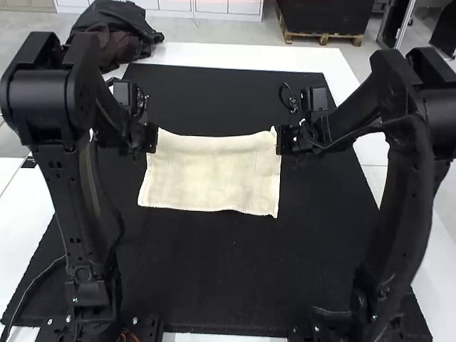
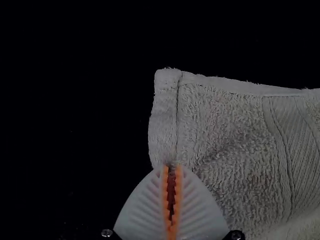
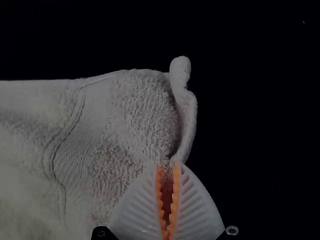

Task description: Fold the towel.

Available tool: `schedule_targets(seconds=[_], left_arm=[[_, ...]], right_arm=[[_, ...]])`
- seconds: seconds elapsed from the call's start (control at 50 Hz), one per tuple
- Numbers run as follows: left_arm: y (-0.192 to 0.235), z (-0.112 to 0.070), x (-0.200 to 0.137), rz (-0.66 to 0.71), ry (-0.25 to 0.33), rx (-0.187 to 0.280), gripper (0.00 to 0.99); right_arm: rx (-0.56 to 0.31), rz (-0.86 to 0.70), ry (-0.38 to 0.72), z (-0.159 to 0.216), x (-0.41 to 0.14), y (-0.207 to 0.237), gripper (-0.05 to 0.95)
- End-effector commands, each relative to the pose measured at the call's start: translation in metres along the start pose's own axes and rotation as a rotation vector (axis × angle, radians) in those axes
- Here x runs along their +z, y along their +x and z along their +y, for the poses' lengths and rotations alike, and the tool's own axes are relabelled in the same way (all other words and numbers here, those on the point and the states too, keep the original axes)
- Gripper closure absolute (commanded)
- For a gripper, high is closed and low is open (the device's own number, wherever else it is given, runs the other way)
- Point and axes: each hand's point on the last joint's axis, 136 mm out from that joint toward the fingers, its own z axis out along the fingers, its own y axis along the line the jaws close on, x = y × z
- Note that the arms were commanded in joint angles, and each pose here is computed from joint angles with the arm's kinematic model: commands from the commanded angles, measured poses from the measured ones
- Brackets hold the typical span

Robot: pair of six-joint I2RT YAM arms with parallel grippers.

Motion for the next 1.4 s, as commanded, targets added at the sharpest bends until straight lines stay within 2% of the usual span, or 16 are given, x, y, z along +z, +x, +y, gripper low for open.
schedule_targets(seconds=[0.0,0.32,0.64,1.1,1.38], left_arm=[[-0.006,0.012,-0.012,-0.022,-0.032,-0.005,0.969],[0.0,0.005,-0.037,-0.023,-0.014,-0.001,0.969],[0.025,-0.006,-0.056,0.033,0.02,-0.006,0.969],[0.043,-0.013,-0.083,0.022,0.021,0.013,0.969],[0.064,-0.016,-0.088,0.032,0.018,0.011,0.969]], right_arm=[[0.024,-0.015,-0.006,-0.003,-0.016,-0.004,0.92],[0.032,0.036,-0.036,0.006,-0.039,0.016,0.92],[0.041,0.07,-0.073,0.018,-0.065,0.036,0.92],[0.05,0.126,-0.096,0.026,-0.086,0.067,0.92],[0.063,0.176,-0.104,0.026,-0.086,0.099,0.92]])
